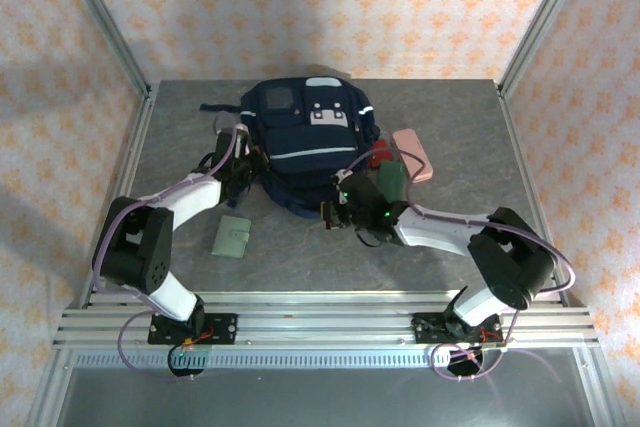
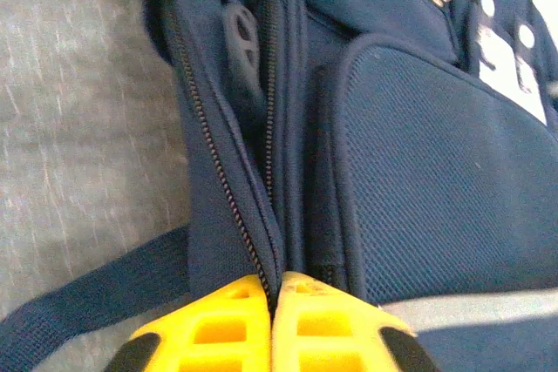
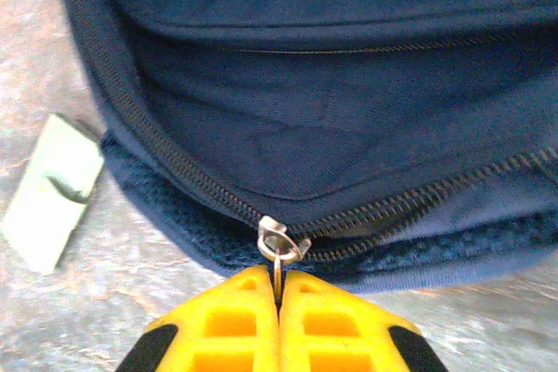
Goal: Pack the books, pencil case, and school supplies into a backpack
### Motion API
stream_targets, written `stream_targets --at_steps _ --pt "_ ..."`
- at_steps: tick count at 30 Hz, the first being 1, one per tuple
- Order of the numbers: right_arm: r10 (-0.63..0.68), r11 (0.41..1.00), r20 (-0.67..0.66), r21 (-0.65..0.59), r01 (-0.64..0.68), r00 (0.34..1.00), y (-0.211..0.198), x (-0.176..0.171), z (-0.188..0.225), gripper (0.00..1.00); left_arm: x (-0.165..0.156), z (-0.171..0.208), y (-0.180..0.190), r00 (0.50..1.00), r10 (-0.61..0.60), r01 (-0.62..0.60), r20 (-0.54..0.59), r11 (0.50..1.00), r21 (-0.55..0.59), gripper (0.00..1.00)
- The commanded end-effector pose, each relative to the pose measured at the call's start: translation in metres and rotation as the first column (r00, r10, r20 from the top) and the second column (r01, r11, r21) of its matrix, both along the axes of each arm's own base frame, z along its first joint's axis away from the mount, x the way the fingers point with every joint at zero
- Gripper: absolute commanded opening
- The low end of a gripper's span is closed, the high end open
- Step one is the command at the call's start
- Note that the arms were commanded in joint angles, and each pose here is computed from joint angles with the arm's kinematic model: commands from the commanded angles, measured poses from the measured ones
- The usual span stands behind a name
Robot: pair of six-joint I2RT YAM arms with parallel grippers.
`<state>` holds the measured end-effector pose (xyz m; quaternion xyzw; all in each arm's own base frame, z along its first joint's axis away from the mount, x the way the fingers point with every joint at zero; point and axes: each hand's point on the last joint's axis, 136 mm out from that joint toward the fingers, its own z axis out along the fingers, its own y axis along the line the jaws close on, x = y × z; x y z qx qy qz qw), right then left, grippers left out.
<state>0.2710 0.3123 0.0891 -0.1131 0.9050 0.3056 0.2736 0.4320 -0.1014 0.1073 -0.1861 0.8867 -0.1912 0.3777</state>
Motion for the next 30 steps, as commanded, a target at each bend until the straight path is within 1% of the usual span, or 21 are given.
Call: stream_targets --at_steps 1,2,4,5,9,13,16,18,22,27,29,30 --pt "0.070 0.995 -0.046 0.071 -0.067 0.996 0.033 -0.006 0.004 0.00 0.026 0.040 0.005 0.993 0.019 -0.022 0.118 0.999 0.024 0.36" --pt "0.070 0.993 -0.049 0.100 -0.065 0.996 0.041 -0.003 0.006 0.00 0.023 0.042 0.003 0.992 0.019 -0.020 0.122 1.000 0.001 0.44" --pt "0.067 0.988 -0.047 0.141 -0.060 0.997 0.053 0.003 0.009 0.00 0.011 0.046 0.000 0.991 0.006 -0.001 0.134 0.999 -0.036 0.50" --pt "0.067 0.985 -0.047 0.160 -0.058 0.997 0.058 0.006 0.011 0.00 0.002 0.048 -0.001 0.991 0.021 -0.011 0.131 0.997 -0.081 0.52" --pt "0.082 0.979 -0.059 0.191 -0.070 0.995 0.075 0.010 0.010 0.00 -0.038 0.044 -0.002 0.993 0.031 -0.012 0.114 0.987 -0.162 0.56" --pt "0.105 0.978 -0.069 0.188 -0.091 0.992 0.085 0.009 0.005 0.00 -0.081 0.020 -0.011 0.998 0.032 -0.020 0.055 0.980 -0.199 0.59" --pt "0.115 0.977 -0.071 0.186 -0.100 0.991 0.089 0.007 0.002 0.00 -0.098 0.002 -0.025 1.000 0.018 -0.012 0.023 0.977 -0.215 0.61" --pt "0.121 0.976 -0.071 0.191 -0.106 0.990 0.090 0.005 0.002 0.00 -0.101 -0.007 -0.031 1.000 0.022 -0.020 0.007 0.976 -0.216 0.62" --pt "0.121 0.976 -0.069 0.191 -0.106 0.990 0.088 0.003 0.002 0.00 -0.092 -0.018 -0.042 1.000 0.029 -0.030 -0.008 0.974 -0.224 0.66" --pt "0.132 0.978 -0.063 0.173 -0.119 0.989 0.086 -0.003 0.000 0.00 -0.072 -0.034 -0.045 0.998 0.053 -0.057 -0.028 0.984 -0.171 0.66" --pt "0.140 0.979 -0.062 0.159 -0.129 0.988 0.086 -0.006 -0.002 0.00 -0.066 -0.044 -0.043 0.996 0.072 -0.078 -0.047 0.987 -0.143 0.60" --pt "0.142 0.980 -0.064 0.151 -0.131 0.988 0.085 -0.008 -0.004 0.00 -0.063 -0.047 -0.044 0.996 0.073 -0.079 -0.054 0.987 -0.137 0.54"
